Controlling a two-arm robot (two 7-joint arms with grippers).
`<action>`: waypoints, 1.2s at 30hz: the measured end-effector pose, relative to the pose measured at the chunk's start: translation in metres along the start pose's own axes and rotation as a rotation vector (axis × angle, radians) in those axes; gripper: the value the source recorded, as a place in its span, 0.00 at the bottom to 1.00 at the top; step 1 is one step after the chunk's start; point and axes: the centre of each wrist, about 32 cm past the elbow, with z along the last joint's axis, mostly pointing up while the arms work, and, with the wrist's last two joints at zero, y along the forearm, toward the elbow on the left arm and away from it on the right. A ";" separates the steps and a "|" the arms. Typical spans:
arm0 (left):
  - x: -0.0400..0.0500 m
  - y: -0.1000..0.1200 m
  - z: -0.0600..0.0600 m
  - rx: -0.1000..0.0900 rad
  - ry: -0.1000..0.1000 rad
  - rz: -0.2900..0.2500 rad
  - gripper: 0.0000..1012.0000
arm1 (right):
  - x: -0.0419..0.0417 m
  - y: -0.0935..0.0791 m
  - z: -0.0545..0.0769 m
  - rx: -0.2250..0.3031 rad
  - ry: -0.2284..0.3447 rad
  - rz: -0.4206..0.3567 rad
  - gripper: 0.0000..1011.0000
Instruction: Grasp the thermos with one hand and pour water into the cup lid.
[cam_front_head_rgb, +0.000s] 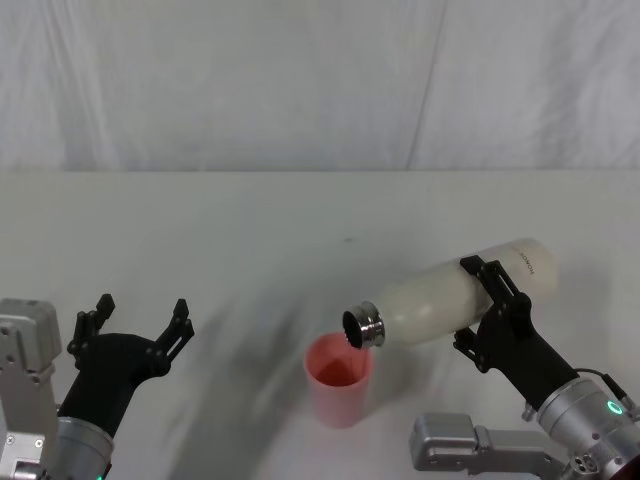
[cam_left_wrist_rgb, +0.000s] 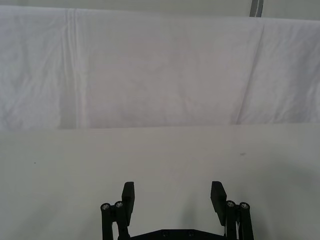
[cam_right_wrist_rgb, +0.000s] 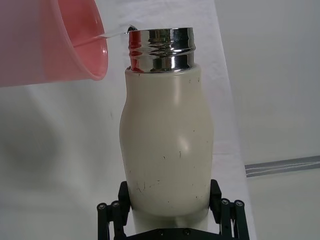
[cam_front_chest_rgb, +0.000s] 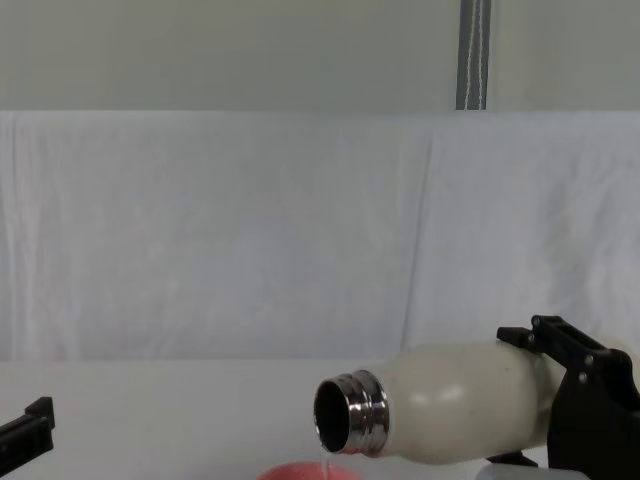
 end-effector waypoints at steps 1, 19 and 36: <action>0.0000 0.000 0.000 0.000 0.000 0.000 0.99 | 0.0000 0.000 0.000 0.000 -0.001 0.000 0.94; 0.0000 0.000 0.000 0.000 0.000 0.000 0.99 | 0.0009 0.000 -0.001 0.000 -0.006 -0.001 0.94; 0.0000 0.000 0.000 0.000 0.000 0.000 0.99 | 0.0027 0.001 0.000 0.003 -0.012 -0.001 0.94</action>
